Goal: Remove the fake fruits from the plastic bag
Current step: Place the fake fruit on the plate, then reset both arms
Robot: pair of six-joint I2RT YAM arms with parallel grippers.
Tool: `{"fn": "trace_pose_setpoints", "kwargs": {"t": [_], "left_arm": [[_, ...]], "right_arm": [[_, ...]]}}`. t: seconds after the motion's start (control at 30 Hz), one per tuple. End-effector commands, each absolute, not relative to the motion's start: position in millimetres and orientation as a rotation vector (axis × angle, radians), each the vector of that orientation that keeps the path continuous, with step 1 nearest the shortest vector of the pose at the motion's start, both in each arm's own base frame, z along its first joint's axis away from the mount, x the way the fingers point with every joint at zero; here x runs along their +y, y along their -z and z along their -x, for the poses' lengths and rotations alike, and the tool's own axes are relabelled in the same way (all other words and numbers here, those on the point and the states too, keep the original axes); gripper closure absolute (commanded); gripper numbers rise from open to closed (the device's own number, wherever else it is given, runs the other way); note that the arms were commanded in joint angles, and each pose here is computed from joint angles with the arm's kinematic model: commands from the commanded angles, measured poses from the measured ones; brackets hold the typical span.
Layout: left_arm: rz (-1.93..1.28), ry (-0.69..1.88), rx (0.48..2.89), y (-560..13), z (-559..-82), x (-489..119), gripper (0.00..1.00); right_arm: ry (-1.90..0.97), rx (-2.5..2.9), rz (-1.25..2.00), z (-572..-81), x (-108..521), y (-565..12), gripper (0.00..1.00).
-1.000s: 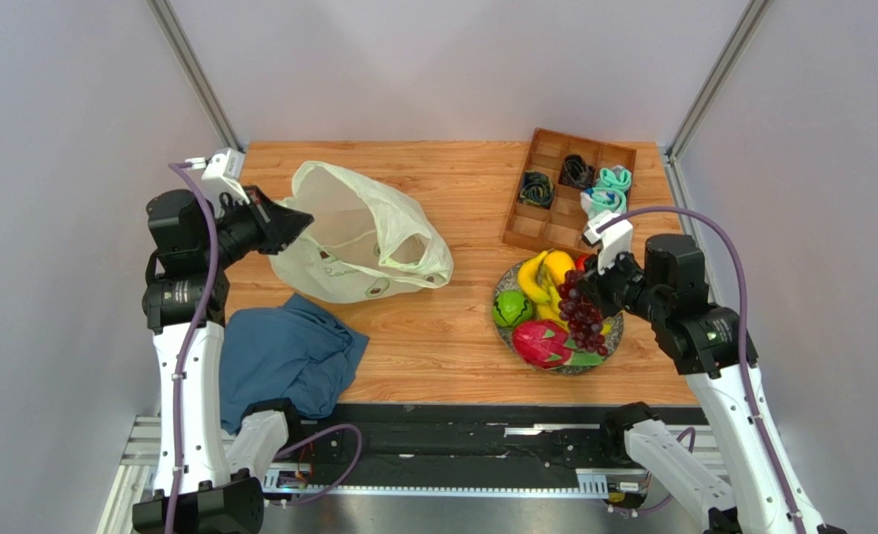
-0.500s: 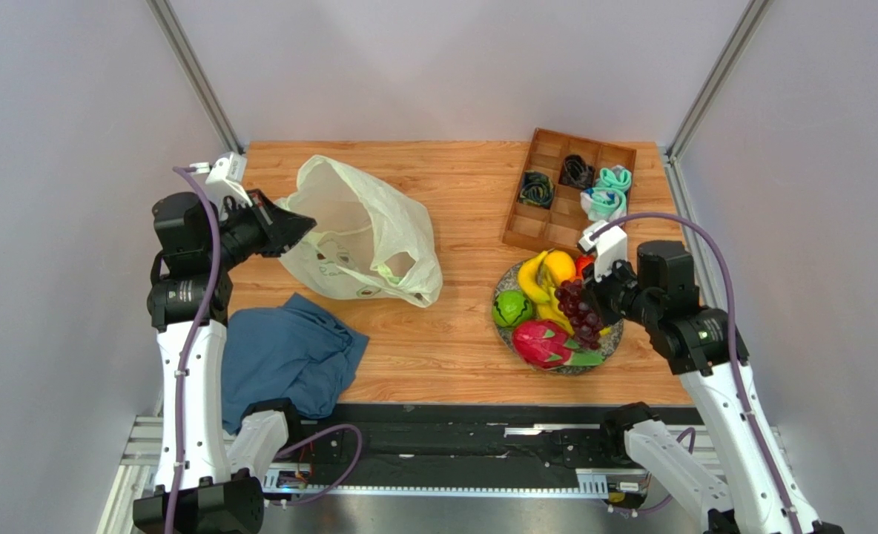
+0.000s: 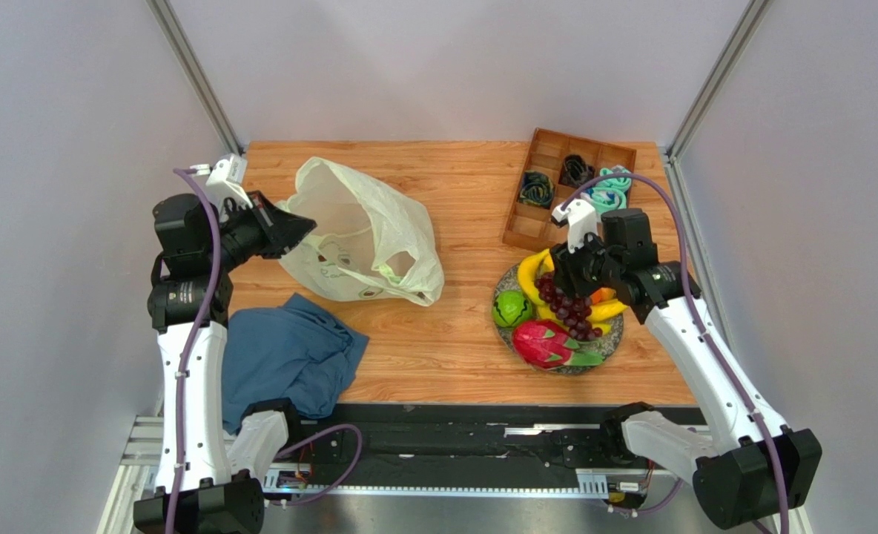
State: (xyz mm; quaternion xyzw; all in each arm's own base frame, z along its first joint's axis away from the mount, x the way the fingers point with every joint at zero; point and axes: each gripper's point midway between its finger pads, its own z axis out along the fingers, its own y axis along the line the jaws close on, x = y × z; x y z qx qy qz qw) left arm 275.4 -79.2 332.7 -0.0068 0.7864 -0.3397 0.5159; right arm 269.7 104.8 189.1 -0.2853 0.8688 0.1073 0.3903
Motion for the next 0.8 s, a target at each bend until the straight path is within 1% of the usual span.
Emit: {"fn": "trace_pose_setpoints", "kwargs": {"t": [0.0,0.03,0.1,0.2,0.43,0.5,0.6,0.63,0.67,0.7,0.73,0.77], "left_arm": [[0.008,0.816,1.863,-339.7,-271.1,-79.6,1.00],[0.013,0.817,1.867,-337.9,-271.3,-79.4,1.00],[0.017,0.818,1.870,-336.4,-271.1,-79.1,0.98],[0.034,0.823,1.877,-333.0,-272.6,-77.9,0.97],[0.049,0.823,1.878,-328.3,-275.1,-75.8,0.96],[0.048,0.820,1.880,-327.6,-275.0,-75.5,0.96],[0.048,0.812,1.889,-324.8,-274.6,-74.5,0.91],[0.041,0.805,1.897,-322.3,-274.0,-74.1,0.75],[0.036,0.798,1.900,-322.2,-273.3,-73.7,0.65],[0.045,0.776,1.906,-320.7,-274.9,-70.7,0.57],[0.040,0.752,1.911,-321.4,-274.6,-68.3,0.33],[0.041,0.726,1.913,-321.8,-275.5,-65.3,0.02]], "right_arm": [[-0.243,2.067,0.611,-298.3,107.4,-234.3,0.40],[-0.247,2.048,0.601,-300.0,108.4,-242.9,0.30],[-0.273,1.991,0.567,-305.1,113.0,-270.4,0.23],[-0.304,1.927,0.533,-312.2,118.9,-303.3,0.20],[-0.321,1.817,0.479,-332.0,124.8,-349.1,0.19],[-0.303,1.792,0.504,-336.0,125.6,-354.4,0.19],[-0.307,1.786,0.581,-331.4,129.2,-351.6,0.18],[-0.328,1.783,0.644,-324.6,134.3,-349.5,0.17],[-0.345,1.842,0.688,-313.0,134.3,-339.0,0.14],[-0.353,1.873,0.731,-306.1,134.5,-331.0,0.14],[-0.331,1.909,0.759,-302.1,130.1,-323.0,0.13],[-0.315,1.981,0.748,-294.5,123.4,-309.0,0.12]]}}
